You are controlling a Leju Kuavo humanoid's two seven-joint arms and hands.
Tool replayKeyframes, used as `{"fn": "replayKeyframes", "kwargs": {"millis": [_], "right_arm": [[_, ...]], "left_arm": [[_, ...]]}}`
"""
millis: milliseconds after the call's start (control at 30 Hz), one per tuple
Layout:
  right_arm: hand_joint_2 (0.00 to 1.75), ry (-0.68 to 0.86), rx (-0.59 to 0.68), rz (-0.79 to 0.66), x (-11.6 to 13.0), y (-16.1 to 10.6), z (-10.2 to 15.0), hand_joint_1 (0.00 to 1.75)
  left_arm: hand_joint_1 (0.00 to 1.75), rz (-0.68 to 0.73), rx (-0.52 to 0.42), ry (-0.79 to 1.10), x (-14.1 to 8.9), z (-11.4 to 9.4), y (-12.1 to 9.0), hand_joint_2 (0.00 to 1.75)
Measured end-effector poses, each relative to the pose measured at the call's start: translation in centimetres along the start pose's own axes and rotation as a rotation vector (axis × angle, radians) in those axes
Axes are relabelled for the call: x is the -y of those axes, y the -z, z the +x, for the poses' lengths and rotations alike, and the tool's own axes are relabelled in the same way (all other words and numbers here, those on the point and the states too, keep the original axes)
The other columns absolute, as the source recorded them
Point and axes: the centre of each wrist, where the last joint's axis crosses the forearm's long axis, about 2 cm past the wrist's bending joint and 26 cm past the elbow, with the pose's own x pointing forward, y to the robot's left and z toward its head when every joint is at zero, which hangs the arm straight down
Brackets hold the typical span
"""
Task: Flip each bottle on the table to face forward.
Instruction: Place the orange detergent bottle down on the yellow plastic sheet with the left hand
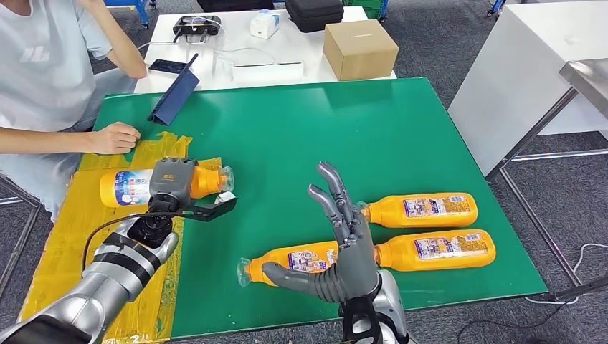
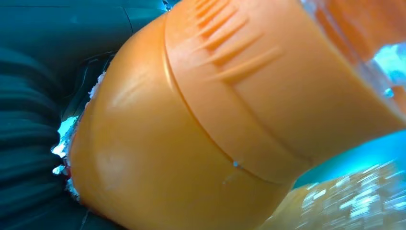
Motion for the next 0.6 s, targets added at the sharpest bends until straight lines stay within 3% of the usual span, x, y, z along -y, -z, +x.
{"fn": "replayKeyframes", "kwargs": {"millis": [533,567,600], "right_arm": [[1.75,-0.001,-0.019,0.039,-0.2,0.2,-0.4,0.00],[1.75,-0.001,-0.020,0.041,-0.2,0.2,-0.5,0.00],[1.75,-0.002,-0.020,0.042,-0.2,0.2,-0.5,0.00]], "left_arm": [[1.75,-0.244,-0.154,0.024,4.1,-3.0,0.1,1.75],[1.73,-0.249,-0.157,0.020,4.1,-3.1,0.2,1.75],[1.54,-0.254,-0.161,0.017,4.1,-3.3,0.2,1.75]]}}
